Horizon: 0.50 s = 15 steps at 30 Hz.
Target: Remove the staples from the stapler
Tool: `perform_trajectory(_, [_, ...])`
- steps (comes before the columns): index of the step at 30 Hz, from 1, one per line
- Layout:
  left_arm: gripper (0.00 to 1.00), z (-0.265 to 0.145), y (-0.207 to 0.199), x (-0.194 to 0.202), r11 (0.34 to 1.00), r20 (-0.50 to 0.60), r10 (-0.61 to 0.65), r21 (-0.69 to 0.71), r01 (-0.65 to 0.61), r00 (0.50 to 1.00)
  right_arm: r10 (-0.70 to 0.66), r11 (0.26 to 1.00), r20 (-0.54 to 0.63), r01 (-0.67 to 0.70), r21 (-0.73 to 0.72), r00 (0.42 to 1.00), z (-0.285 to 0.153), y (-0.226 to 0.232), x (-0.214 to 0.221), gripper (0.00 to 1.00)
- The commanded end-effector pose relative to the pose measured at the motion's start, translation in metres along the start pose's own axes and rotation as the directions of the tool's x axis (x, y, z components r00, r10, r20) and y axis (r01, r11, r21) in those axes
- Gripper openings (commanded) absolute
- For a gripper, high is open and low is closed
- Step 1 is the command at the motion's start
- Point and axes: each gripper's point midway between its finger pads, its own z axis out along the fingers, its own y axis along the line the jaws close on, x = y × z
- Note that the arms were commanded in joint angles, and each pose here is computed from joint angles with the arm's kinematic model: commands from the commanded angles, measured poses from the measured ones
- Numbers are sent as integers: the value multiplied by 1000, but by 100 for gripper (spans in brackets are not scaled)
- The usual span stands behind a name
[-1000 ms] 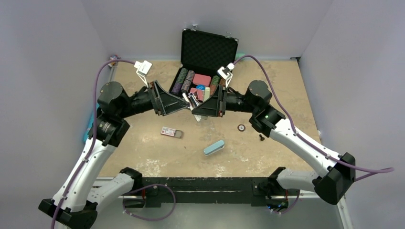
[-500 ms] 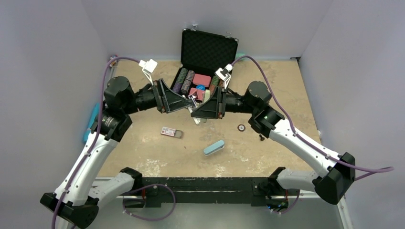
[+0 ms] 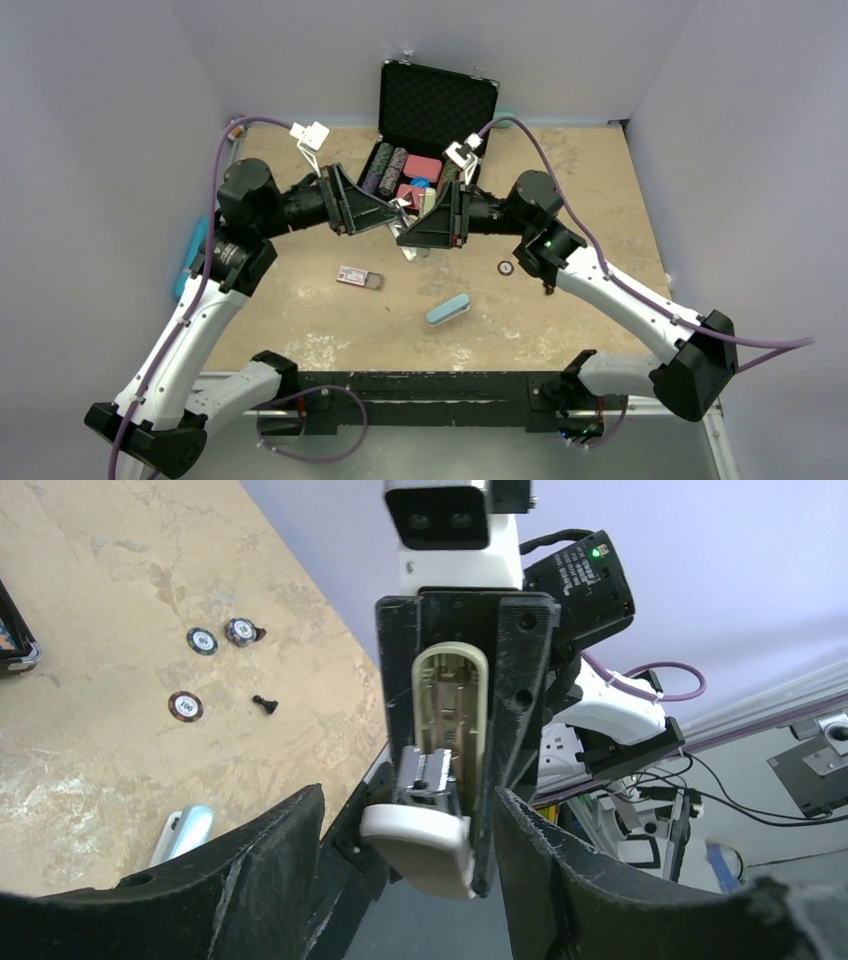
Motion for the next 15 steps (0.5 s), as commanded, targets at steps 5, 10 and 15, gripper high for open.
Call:
perform_trajectory(5, [64, -2, -26, -16, 995, 52, 58, 76, -62, 997, -53, 995, 3, 53, -85, 999, 6, 22, -10, 0])
perform_trajectory(10, [45, 0, -25, -15, 995, 35, 57, 84, -60, 998, -46, 995, 7, 47, -92, 999, 5, 22, -9, 0])
perform_trajectory(15, [18, -1, -27, -12, 993, 21, 58, 97, -60, 998, -39, 995, 11, 40, -88, 999, 6, 21, -10, 0])
